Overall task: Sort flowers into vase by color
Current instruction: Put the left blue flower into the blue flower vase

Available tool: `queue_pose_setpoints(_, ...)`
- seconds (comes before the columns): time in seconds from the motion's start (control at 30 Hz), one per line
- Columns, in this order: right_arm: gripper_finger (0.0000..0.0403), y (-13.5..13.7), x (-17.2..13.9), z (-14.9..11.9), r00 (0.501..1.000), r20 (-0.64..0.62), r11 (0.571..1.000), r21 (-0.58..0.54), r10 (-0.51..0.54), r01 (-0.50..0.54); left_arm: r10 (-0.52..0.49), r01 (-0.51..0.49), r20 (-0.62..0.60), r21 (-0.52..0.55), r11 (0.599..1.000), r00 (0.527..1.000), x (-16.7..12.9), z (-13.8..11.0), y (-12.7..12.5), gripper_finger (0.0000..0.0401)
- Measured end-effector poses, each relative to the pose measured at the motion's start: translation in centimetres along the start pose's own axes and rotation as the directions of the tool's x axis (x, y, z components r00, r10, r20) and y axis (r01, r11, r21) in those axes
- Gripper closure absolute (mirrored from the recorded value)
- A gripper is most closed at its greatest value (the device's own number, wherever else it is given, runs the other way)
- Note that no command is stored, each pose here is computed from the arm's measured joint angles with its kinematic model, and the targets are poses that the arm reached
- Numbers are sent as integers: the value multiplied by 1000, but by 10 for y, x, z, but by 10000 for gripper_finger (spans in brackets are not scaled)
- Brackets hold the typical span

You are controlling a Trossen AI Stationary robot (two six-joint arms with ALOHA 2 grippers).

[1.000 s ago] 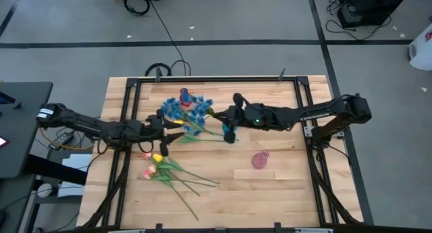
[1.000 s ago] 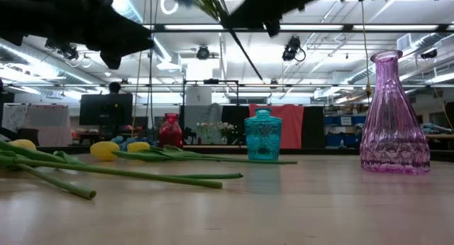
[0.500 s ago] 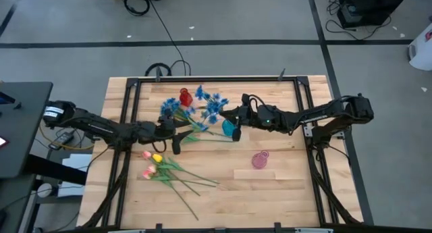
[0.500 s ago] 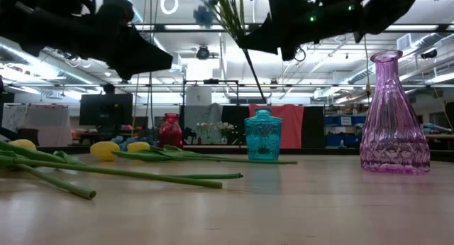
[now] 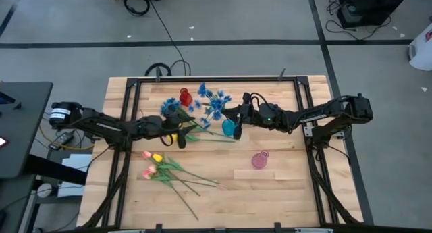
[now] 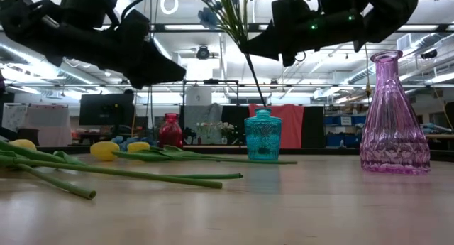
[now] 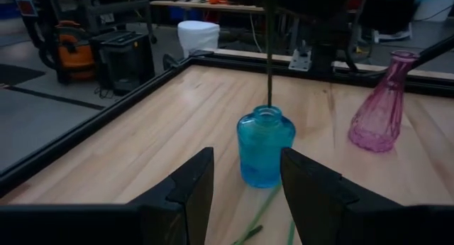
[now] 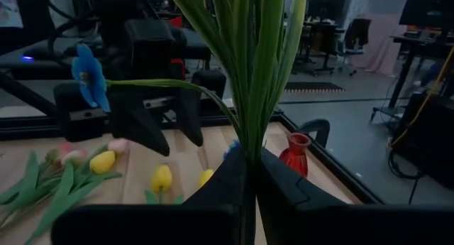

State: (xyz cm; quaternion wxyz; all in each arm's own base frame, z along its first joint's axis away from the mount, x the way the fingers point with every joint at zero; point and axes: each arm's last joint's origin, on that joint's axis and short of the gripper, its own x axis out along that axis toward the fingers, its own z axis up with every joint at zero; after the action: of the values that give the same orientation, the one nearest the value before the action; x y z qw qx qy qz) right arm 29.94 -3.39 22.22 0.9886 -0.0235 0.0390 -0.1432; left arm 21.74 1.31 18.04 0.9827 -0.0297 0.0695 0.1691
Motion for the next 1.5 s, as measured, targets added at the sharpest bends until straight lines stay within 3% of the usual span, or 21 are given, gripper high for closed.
queue_pose_setpoints(0.33,369,4,0,-2,1000,13,1000,25,-7,7,-18,18,0,-3,1000,1000,6,-5,-2,233)
queue_pose_setpoints(0.97,364,1,-23,-50,996,79,998,60,-35,31,-63,63,5,-2,998,998,6,-5,-3,233)
queue_pose_setpoints(1.23,333,0,-23,-52,997,65,998,55,-35,32,-55,55,-17,28,998,998,6,-7,-3,233)
queue_pose_setpoints(1.5,271,1,-23,-60,999,-18,998,60,-32,33,-54,55,-28,26,998,998,6,-8,-3,233)
